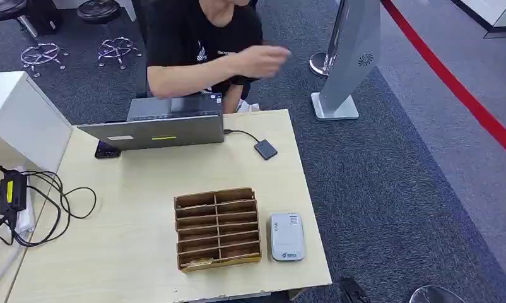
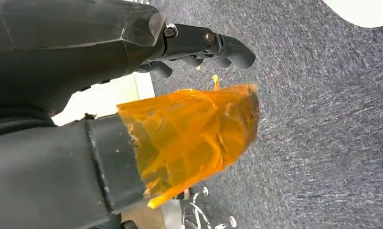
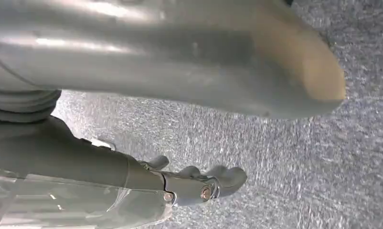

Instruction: Pass the card to the sensor for recognition and then transmit it.

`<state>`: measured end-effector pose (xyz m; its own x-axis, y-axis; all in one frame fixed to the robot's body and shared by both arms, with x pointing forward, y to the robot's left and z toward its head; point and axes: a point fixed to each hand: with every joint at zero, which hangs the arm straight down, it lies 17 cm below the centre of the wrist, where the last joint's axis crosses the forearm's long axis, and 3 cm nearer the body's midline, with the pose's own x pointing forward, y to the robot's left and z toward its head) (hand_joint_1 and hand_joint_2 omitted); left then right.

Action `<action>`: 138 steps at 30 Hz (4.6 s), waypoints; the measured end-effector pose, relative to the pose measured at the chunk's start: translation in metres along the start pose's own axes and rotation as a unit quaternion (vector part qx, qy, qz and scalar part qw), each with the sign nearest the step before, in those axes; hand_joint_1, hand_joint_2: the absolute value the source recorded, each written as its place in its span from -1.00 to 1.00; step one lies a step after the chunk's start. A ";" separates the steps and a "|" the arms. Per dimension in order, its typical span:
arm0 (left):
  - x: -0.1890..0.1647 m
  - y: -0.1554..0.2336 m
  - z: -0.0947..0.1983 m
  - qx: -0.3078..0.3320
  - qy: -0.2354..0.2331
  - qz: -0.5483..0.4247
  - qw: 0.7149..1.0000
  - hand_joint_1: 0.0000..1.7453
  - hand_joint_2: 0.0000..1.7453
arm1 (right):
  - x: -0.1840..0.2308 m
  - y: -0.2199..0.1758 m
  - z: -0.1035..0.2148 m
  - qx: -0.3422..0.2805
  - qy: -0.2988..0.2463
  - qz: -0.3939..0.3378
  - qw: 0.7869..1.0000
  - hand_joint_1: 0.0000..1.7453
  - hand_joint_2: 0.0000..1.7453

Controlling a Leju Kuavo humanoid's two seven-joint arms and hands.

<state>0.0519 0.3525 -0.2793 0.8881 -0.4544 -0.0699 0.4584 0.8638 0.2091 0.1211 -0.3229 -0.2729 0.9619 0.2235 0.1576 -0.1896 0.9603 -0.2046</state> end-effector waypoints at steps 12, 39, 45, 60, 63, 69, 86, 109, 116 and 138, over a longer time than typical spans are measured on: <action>-0.002 -0.019 0.004 -0.055 -0.006 -0.030 0.998 -1.00 -1.00 | -0.012 0.033 0.007 0.069 0.020 0.072 0.995 -1.00 -1.00; 0.001 -0.043 0.015 -0.144 -0.029 0.003 0.989 -1.00 -1.00 | 0.012 0.046 0.013 0.114 -0.038 0.090 0.989 -1.00 -1.00; -0.001 -0.023 0.007 -0.087 -0.021 -0.002 0.996 -1.00 -1.00 | 0.005 0.053 0.015 0.132 -0.039 0.089 0.987 -1.00 -1.00; 0.002 -0.013 0.004 -0.060 -0.029 -0.003 0.998 -1.00 -1.00 | -0.004 0.031 0.009 0.105 -0.021 0.069 0.992 -1.00 -1.00; 0.003 -0.014 0.004 -0.063 -0.033 -0.001 0.997 -1.00 -1.00 | -0.004 0.043 0.014 0.137 -0.032 0.066 0.988 -1.00 -1.00; 0.006 -0.032 0.010 -0.109 -0.049 -0.019 0.993 -1.00 -1.00 | -0.014 0.052 0.018 0.156 -0.026 0.090 0.983 -1.00 -1.00; 0.005 -0.006 0.001 -0.031 -0.035 -0.007 0.999 -1.00 -1.00 | -0.005 0.003 0.001 0.020 -0.033 0.085 0.996 -1.00 -1.00; 0.002 0.005 -0.001 0.022 -0.023 -0.043 0.999 -1.00 -1.00 | -0.001 -0.055 -0.001 -0.142 -0.021 0.151 0.978 -1.00 -1.00; 0.004 0.001 -0.001 0.020 -0.024 -0.050 0.998 -1.00 -1.00 | -0.001 -0.056 -0.001 -0.143 -0.020 0.157 0.977 -1.00 -1.00; 0.002 0.041 0.002 0.142 0.014 -0.150 0.978 -1.00 -1.00 | 0.006 -0.085 0.009 -0.240 -0.019 0.209 0.948 -1.00 -1.00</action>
<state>0.0726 0.3862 -0.2692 0.7180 -0.6678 -0.1962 0.6736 0.5957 0.4375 0.1410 -0.4018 -0.2462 0.8130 0.5822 -0.0017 -0.4320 0.6014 -0.6720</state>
